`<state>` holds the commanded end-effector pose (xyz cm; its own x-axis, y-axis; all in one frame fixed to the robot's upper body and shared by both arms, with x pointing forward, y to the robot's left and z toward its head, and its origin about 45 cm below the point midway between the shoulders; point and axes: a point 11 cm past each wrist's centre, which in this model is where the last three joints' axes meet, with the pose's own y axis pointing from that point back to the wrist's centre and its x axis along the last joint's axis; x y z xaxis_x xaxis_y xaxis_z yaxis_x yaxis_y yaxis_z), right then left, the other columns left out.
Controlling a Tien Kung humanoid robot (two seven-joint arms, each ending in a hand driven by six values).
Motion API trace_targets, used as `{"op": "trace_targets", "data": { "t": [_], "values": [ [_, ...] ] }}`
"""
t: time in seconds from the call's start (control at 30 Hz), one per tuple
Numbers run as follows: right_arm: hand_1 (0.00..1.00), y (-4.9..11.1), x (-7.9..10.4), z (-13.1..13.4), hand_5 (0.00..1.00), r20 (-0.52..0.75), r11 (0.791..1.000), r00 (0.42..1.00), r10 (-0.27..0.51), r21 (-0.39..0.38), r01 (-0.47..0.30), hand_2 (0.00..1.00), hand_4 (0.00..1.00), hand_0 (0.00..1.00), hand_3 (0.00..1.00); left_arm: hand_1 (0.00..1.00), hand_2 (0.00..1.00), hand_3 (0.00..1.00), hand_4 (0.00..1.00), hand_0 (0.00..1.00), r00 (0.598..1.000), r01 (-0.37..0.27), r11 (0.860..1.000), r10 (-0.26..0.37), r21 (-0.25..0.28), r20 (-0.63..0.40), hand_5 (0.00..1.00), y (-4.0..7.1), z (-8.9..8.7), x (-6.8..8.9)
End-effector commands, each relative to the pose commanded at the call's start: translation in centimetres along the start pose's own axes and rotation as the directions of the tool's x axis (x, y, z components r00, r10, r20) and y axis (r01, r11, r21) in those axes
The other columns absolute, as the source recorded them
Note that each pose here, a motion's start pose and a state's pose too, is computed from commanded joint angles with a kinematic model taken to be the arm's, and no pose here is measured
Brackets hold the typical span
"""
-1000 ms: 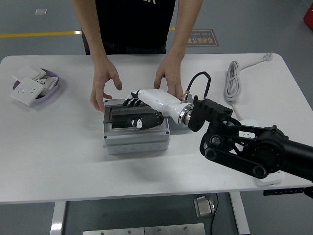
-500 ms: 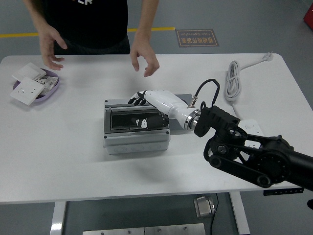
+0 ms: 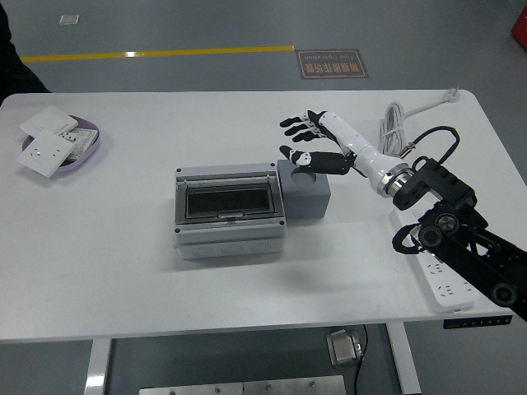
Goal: Pick up the cylinder from the cube,place it in the box,flap close box
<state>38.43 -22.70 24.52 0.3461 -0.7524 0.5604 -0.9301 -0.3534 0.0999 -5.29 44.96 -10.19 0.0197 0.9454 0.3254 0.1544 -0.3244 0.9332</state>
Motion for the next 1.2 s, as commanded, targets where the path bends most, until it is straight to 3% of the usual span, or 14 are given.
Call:
{"op": "trace_targets", "data": {
  "t": [0.17,0.3,0.7,1.2],
  "values": [
    [0.670,1.6,3.4,3.3,0.328,0.018,0.983,0.984,0.175,-0.056,-0.174,0.690,0.664,0.740,0.703,0.601,0.557,0.590,0.670,0.568,1.000,0.001,1.000,-0.001,0.003,-0.005,0.209,0.0,-0.3,-0.1],
    [0.669,2.5,5.2,4.7,0.330,0.104,0.965,0.961,0.258,-0.071,-0.251,0.689,0.658,0.733,0.699,0.601,0.557,0.590,0.670,0.568,1.000,0.004,1.000,-0.004,0.009,-0.008,0.210,-0.1,-0.7,-0.3],
    [0.667,3.8,8.6,4.8,0.330,0.363,0.935,0.867,0.343,-0.037,-0.354,0.678,0.652,0.728,0.690,0.601,0.557,0.590,0.671,0.568,1.000,0.008,1.000,-0.008,0.010,-0.009,0.209,-0.2,-1.0,-0.6],
    [0.666,5.0,10.8,5.2,0.325,0.388,0.911,0.832,0.396,-0.049,-0.410,0.670,0.649,0.727,0.680,0.601,0.557,0.590,0.672,0.568,1.000,0.004,1.000,-0.004,-0.001,-0.009,0.208,-0.1,-0.3,-0.3]
  ]
}}
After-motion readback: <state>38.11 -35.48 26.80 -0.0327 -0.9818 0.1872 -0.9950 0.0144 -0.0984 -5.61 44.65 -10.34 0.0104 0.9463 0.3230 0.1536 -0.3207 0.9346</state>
